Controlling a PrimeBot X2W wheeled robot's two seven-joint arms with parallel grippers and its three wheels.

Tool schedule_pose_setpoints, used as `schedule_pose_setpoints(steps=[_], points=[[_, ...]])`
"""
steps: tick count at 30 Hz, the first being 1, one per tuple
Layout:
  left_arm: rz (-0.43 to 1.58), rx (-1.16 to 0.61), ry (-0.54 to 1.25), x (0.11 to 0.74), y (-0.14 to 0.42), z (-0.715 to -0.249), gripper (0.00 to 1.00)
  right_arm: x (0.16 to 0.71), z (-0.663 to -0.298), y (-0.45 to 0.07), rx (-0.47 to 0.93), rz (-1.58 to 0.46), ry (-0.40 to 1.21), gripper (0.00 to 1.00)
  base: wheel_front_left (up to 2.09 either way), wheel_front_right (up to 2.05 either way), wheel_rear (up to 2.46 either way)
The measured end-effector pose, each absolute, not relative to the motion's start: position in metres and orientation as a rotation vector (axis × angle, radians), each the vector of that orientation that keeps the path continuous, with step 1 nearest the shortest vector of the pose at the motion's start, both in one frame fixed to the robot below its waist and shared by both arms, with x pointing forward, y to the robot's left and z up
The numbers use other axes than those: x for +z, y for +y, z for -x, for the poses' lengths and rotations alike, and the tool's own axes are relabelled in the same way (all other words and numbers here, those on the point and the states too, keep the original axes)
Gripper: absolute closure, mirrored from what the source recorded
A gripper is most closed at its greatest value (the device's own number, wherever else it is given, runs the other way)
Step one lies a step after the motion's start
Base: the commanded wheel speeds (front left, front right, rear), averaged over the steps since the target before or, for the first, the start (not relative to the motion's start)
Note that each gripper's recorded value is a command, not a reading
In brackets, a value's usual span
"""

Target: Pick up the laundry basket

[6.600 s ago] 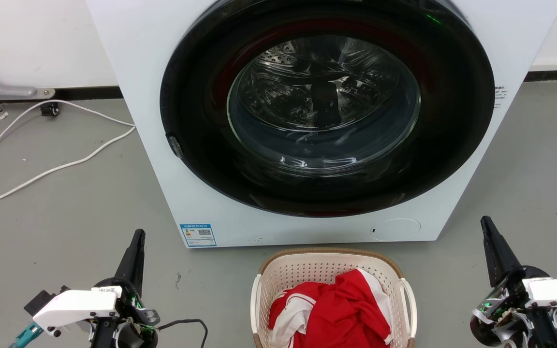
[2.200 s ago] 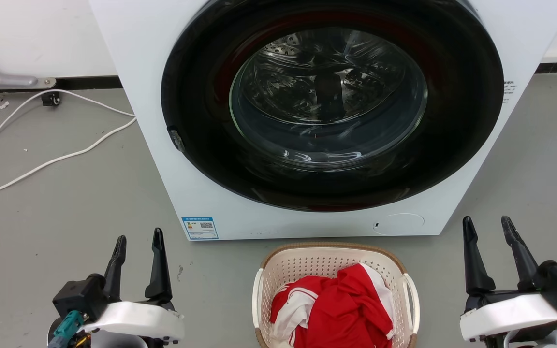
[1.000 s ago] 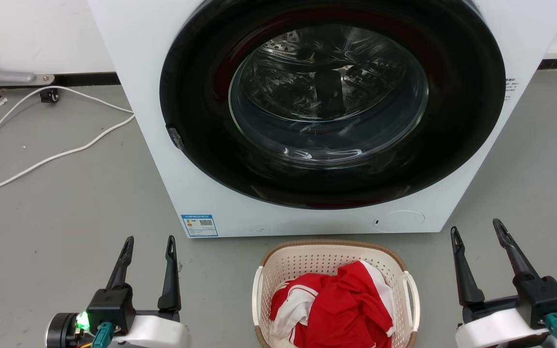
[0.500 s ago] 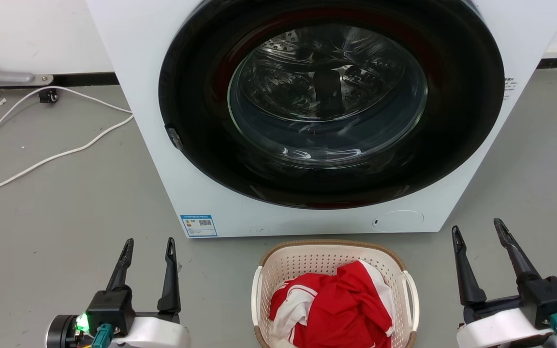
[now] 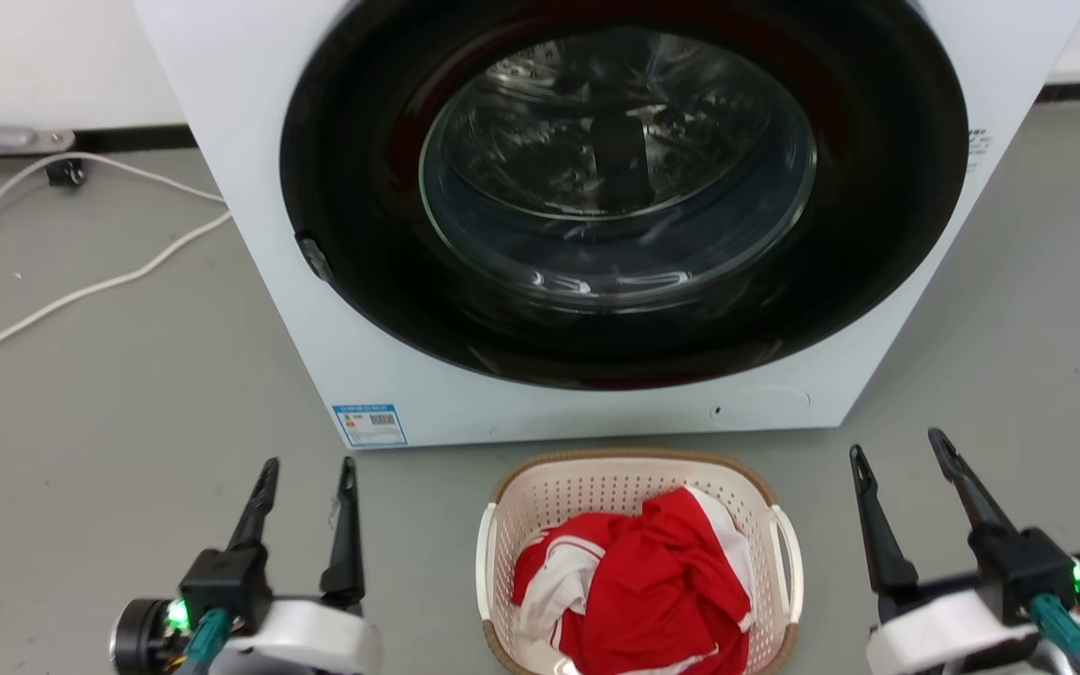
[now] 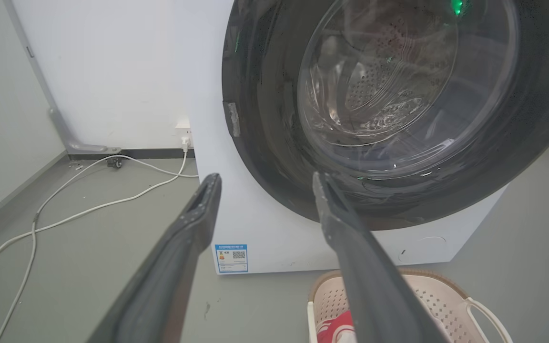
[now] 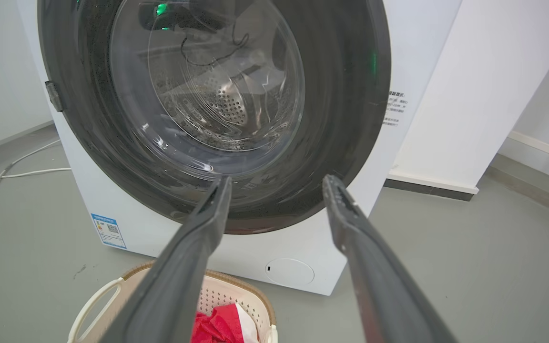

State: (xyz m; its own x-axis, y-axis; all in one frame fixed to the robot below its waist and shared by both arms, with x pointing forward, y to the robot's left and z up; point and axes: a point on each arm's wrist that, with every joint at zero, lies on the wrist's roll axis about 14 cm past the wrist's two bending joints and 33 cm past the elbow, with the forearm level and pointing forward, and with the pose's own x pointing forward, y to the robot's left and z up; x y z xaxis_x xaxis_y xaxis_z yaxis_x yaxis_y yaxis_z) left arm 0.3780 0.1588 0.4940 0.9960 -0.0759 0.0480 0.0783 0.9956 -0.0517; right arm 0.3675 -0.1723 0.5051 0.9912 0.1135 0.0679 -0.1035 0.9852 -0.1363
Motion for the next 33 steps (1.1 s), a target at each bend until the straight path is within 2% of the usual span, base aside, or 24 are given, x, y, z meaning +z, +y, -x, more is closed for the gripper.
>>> schedule_pose_setpoints(steps=[11, 15, 33], points=[[0.031, -0.199, 0.115, 0.440, 0.121, -0.417, 0.00, 0.466, -0.408, -0.175, 0.123, 0.195, 0.043, 0.00, 0.00, 0.00, 0.00], [0.031, -0.235, 0.239, 0.396, 0.110, -0.438, 0.00, 0.426, -0.428, -0.176, 0.137, 0.217, 0.154, 0.00, 0.00, 0.00, 0.00], [0.022, -0.357, 0.607, 0.263, 0.084, -0.461, 0.00, 0.273, -0.440, -0.192, 0.204, 0.261, 0.608, 0.00, 0.00, 0.00, 0.00]])
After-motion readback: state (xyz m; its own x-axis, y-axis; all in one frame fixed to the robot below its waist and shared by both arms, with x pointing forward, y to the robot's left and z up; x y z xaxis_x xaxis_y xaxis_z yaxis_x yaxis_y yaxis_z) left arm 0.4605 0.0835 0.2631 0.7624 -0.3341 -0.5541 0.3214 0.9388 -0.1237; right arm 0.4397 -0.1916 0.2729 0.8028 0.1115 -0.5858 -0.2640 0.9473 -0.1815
